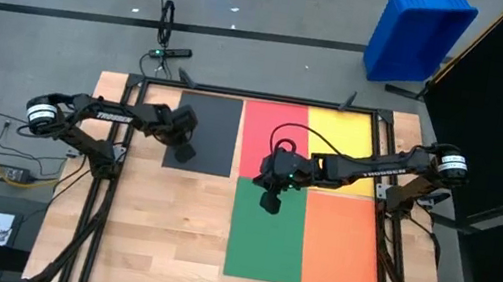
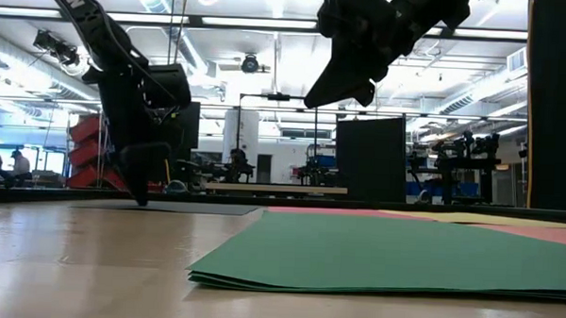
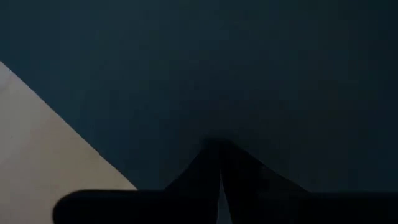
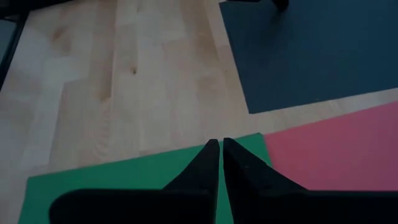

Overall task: Organize paper
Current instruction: Move the black colored papers to the top left of the table

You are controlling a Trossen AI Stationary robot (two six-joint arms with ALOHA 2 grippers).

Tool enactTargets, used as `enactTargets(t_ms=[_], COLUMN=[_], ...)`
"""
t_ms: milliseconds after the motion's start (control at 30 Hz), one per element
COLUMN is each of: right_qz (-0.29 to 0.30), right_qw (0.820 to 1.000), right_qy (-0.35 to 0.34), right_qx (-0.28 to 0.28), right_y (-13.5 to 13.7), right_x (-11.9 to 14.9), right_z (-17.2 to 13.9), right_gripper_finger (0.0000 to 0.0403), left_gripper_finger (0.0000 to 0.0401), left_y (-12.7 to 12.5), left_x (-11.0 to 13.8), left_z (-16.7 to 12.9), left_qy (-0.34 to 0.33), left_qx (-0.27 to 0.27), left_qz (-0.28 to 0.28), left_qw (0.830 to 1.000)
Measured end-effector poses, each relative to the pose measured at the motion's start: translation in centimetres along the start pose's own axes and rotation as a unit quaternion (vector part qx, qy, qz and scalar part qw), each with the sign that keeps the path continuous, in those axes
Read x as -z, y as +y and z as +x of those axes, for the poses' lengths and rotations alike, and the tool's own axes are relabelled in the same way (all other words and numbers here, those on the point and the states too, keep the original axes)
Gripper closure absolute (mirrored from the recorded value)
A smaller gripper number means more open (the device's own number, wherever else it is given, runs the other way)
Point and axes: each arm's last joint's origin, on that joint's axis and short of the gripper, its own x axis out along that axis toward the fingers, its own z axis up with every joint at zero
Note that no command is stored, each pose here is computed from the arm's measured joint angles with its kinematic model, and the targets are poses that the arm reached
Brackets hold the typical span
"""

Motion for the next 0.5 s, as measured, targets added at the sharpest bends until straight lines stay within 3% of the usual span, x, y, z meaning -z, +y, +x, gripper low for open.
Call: enactTargets(t_ms=[500], right_qz=[0.009], right_qw=[1.0], right_qy=[0.0], right_qx=[0.0], right_y=[0.0], right_x=[0.0], right_z=[0.0], right_gripper_finger=[0.0403], left_gripper_finger=[0.0401], left_y=[0.25], left_x=[-0.23], left_z=[0.01], left_qy=[-0.007], left_qx=[0.009], left_qz=[-0.037], left_qw=[0.999])
